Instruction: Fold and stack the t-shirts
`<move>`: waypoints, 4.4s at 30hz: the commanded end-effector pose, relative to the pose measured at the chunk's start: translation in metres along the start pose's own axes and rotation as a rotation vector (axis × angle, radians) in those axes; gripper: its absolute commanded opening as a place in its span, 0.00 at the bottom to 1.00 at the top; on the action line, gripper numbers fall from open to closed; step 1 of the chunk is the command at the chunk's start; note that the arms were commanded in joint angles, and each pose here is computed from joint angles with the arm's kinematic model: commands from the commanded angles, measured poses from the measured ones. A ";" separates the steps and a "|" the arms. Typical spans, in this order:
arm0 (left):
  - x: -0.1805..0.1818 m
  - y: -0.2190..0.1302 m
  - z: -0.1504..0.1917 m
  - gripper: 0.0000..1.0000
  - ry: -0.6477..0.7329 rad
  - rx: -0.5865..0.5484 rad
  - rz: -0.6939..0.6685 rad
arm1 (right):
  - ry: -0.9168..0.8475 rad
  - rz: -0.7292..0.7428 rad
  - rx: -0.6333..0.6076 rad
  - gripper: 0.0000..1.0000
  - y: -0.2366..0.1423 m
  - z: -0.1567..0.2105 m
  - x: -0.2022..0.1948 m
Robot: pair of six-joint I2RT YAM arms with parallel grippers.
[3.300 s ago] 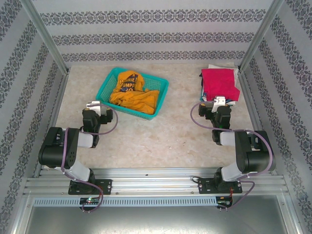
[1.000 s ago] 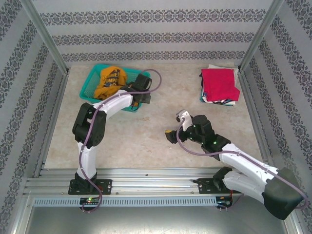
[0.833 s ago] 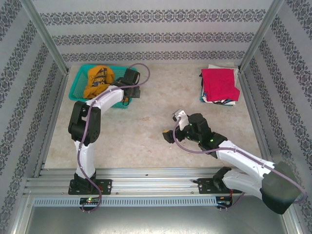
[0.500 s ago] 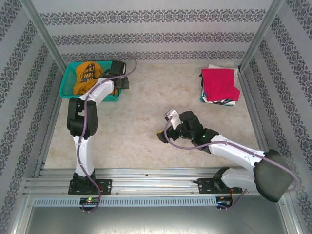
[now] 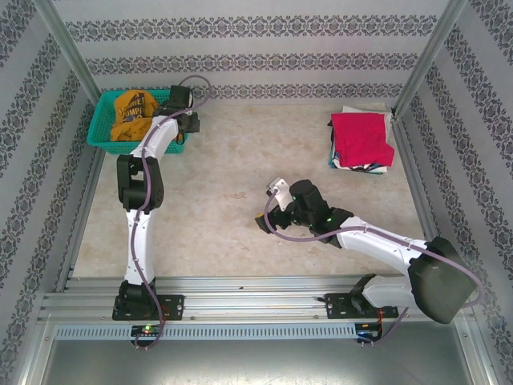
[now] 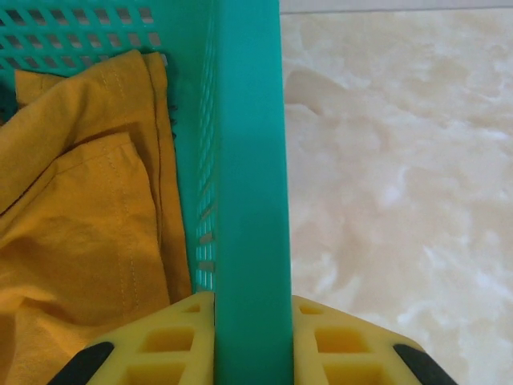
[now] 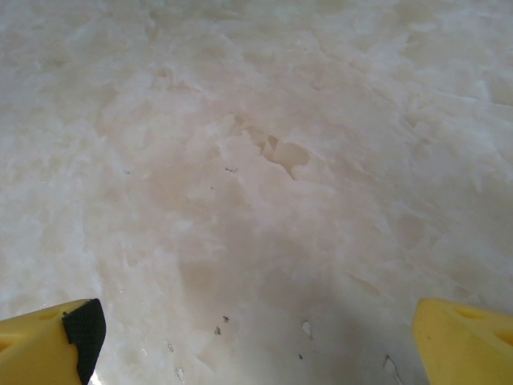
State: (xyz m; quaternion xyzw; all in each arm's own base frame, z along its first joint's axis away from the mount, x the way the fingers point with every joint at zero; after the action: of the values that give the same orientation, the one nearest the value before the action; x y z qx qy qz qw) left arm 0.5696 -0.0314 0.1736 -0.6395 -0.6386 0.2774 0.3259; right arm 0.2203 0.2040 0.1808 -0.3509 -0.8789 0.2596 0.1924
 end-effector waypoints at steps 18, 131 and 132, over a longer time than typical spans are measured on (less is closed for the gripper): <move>0.039 -0.082 -0.020 1.00 -0.050 -0.141 -0.125 | -0.029 -0.013 -0.021 0.98 0.001 -0.005 0.011; -0.096 -0.144 0.177 0.00 -0.051 -0.230 0.059 | 0.724 0.144 -0.069 0.00 0.111 -0.081 -0.109; -0.095 -0.153 0.169 0.00 -0.041 -0.264 0.057 | 0.715 0.145 -0.092 0.00 0.106 -0.086 -0.110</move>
State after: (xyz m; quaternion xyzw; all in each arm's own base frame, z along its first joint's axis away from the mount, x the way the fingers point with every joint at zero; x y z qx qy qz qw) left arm 0.3343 -0.1170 0.1389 -0.6629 -0.6481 0.2772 0.2524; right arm 0.3845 0.2194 0.1252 -0.4975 -0.6996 0.1447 0.4921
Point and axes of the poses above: each hand's point on the last joint's axis, 136 mm out from that joint toward the fingers, its own y axis out along the fingers, its own x axis along the line the jaws close on, z = x × y, the point moved 9 cm from there along -y, back along the fingers, and after that the axes turned 6 degrees about y, right-handed, at the moved point
